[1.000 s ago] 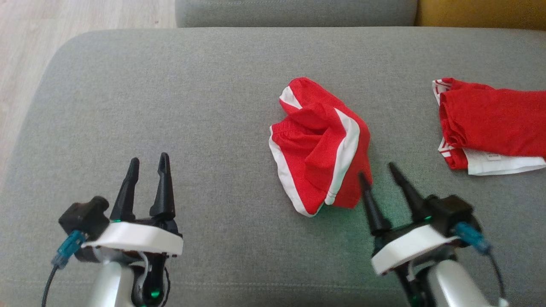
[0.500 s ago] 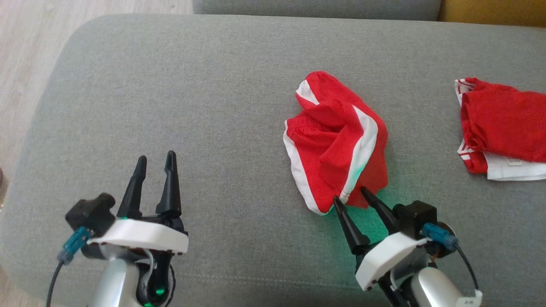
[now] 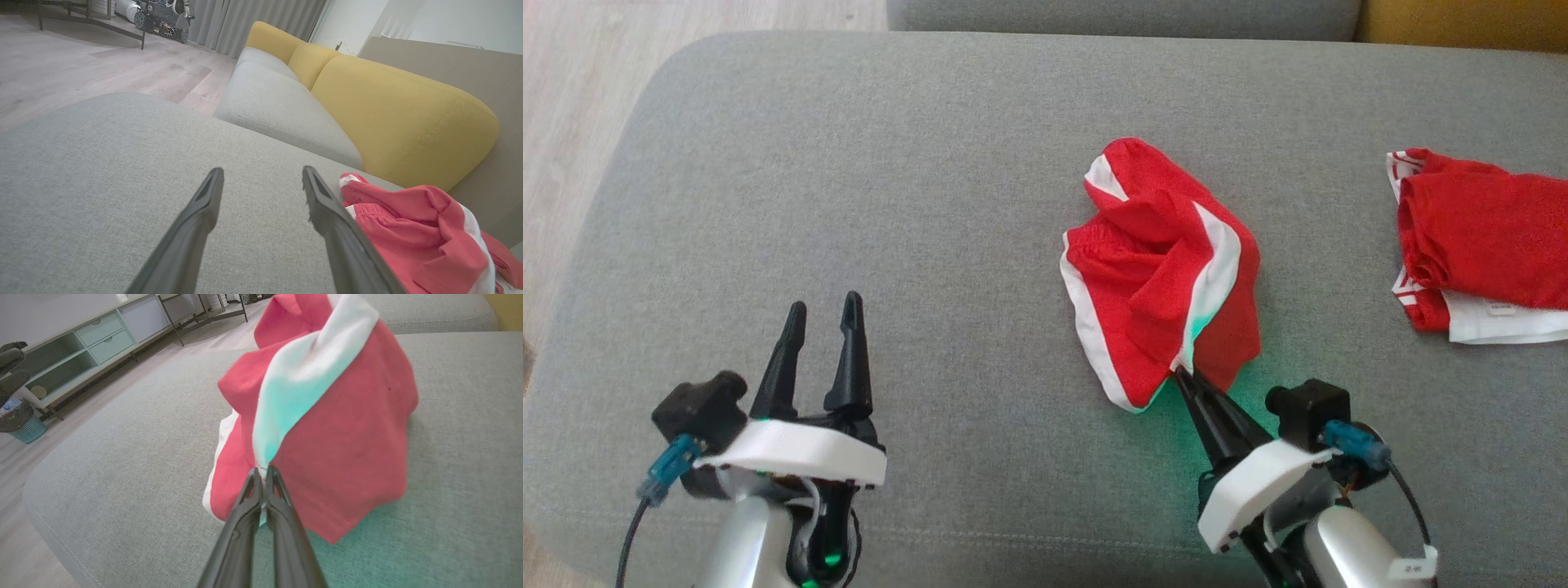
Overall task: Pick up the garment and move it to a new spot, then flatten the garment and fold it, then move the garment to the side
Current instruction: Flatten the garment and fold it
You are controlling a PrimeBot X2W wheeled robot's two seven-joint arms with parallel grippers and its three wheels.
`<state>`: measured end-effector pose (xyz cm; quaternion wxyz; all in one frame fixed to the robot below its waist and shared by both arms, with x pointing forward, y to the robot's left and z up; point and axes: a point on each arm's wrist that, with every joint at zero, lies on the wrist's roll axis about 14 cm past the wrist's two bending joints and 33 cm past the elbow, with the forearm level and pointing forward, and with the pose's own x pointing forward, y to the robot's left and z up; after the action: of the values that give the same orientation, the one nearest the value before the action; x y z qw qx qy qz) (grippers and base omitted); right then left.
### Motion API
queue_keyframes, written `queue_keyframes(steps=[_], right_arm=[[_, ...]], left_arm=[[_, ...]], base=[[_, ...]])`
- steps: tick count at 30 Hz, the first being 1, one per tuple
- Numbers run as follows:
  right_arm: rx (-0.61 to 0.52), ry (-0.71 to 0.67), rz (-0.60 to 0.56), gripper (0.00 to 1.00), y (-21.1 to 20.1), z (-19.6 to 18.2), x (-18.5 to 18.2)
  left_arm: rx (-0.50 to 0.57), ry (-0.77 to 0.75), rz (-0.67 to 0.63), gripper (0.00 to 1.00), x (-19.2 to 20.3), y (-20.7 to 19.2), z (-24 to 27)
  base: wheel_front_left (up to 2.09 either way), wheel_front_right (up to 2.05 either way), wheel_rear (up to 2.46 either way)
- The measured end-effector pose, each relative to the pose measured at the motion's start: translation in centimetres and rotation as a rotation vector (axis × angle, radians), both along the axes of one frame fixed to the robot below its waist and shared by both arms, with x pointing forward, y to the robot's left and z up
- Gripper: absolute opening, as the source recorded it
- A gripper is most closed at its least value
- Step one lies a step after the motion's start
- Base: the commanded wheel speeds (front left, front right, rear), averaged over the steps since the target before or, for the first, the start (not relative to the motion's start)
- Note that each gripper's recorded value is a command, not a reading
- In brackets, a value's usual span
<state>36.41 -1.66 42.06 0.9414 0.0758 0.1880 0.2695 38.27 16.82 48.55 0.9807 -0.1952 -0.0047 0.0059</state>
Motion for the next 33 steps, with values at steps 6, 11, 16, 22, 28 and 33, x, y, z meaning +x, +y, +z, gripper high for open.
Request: queue_keyframes(steps=[6, 11, 16, 22, 28, 33], right_arm=[[-0.024, -0.03, -0.044, 0.0, -1.5, 0.6, 1.1], [-0.12, -0.08, -0.096, 0.0, -4.1, 1.3, 2.0], [-0.27, -0.128, -0.082, 0.0, -6.9, 2.2, 1.2], [-0.524, -0.058, -0.036, 0.0, -12.9, 0.3, -2.4], [-0.694, -0.045, -0.062, 0.0, -18.1, 0.6, -3.5], [-0.697, -0.018, -0.069, 0.0, -18.5, 0.0, -3.1]], left_arm=[[-0.001, -0.006, 0.0, 1.0, 0.1, 0.0, 0.2], [-0.004, -0.014, -0.025, 1.0, 0.5, -0.7, 0.4], [0.008, -0.027, -0.084, 1.0, 1.2, -2.4, 0.6], [0.017, -0.072, -0.181, 1.0, 3.2, -5.6, 2.0], [0.046, -0.058, -0.3, 1.0, 5.5, -9.7, 1.6], [0.085, 0.046, -0.466, 1.0, 7.6, -13.9, -0.3]], base=[[0.0, 0.0, 0.0], [0.0, 0.0, 0.0], [0.0, 0.0, 0.0], [0.0, 0.0, 0.0], [0.0, 0.0, 0.0], [0.0, 0.0, 0.0]])
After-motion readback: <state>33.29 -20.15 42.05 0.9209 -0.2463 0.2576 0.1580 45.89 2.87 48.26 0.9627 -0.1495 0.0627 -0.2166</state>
